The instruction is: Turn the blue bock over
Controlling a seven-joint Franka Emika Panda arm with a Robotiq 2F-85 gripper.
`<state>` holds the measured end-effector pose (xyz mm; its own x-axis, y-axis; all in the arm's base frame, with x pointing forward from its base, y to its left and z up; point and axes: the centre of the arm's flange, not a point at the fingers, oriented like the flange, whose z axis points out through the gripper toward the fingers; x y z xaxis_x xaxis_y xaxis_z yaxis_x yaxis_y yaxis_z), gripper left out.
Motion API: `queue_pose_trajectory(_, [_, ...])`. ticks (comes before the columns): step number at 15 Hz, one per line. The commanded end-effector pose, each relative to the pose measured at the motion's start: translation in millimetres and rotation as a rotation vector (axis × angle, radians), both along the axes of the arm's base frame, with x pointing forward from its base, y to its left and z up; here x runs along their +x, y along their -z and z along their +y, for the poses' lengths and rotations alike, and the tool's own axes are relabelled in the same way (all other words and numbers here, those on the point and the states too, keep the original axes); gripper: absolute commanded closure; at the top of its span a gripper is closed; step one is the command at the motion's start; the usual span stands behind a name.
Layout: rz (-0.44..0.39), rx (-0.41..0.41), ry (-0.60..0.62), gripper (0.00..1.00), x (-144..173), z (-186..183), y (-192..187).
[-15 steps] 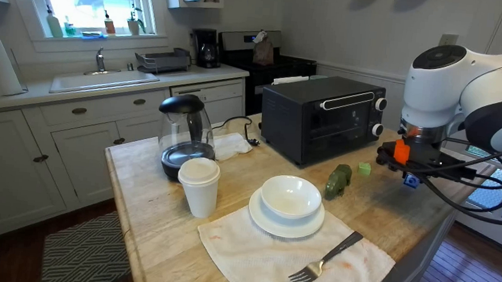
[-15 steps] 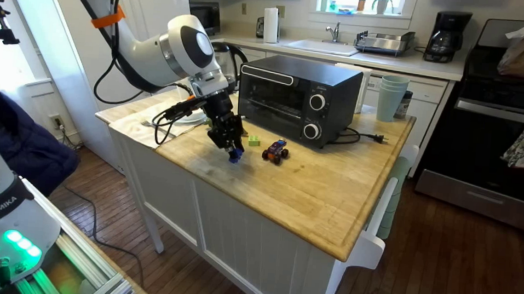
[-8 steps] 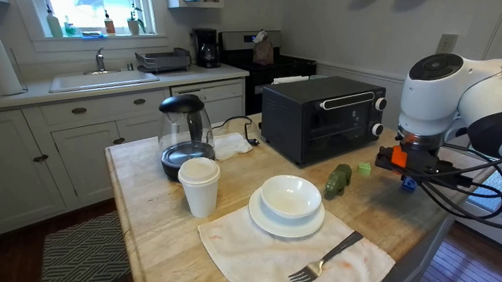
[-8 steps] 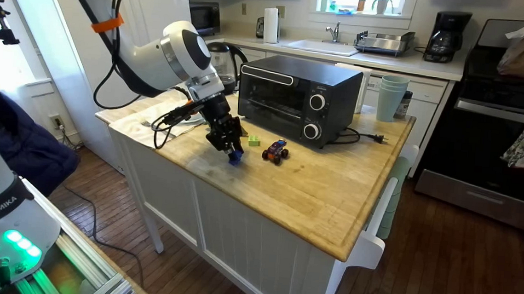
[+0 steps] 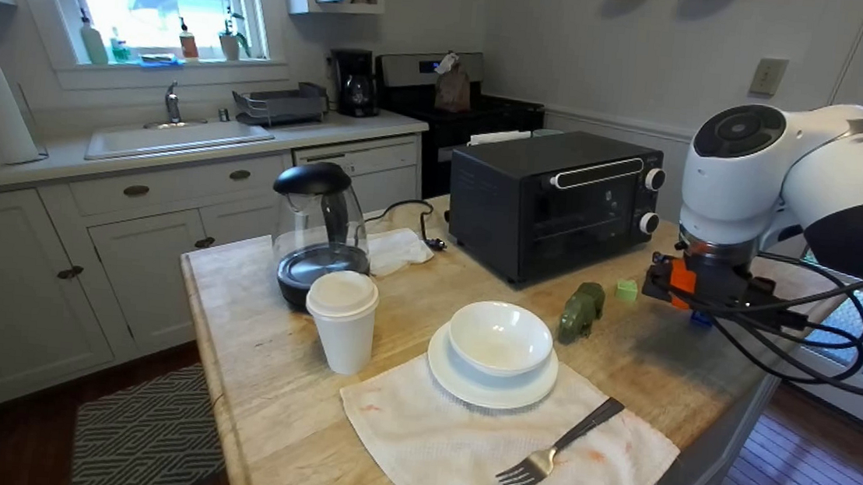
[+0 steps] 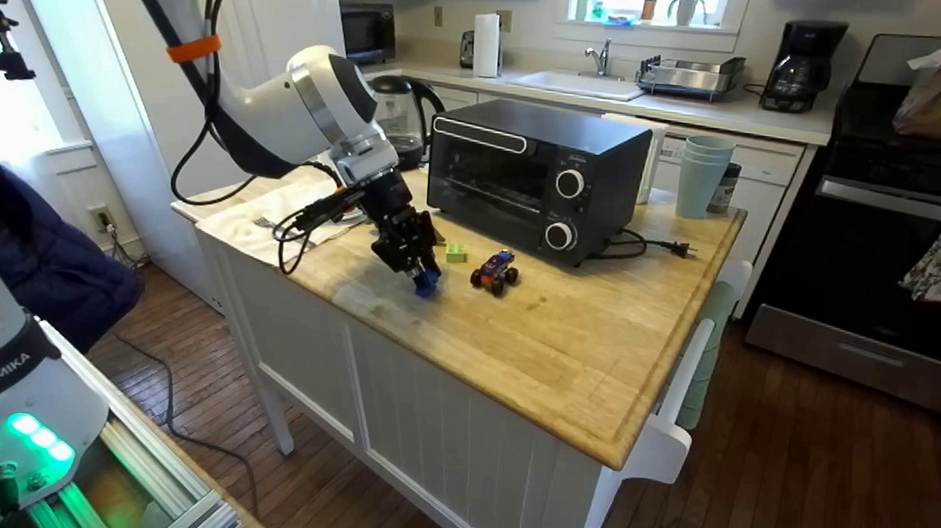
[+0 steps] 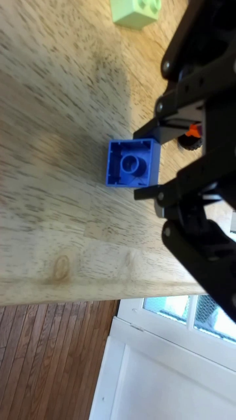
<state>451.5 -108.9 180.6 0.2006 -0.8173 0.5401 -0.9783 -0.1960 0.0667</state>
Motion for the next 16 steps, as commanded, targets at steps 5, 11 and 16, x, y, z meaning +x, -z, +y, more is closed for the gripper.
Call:
queue_pose_trajectory(5, [-0.018,-0.051,-0.017,0.24,0.7,7.5,11.1])
queue_pose_trajectory(11, [-0.006,-0.01,-0.042,0.0,1.0,6.3,5.9])
queue_pose_trajectory(16, [0.064,0.086,-0.148,0.0,2.4,-14.9,-4.1])
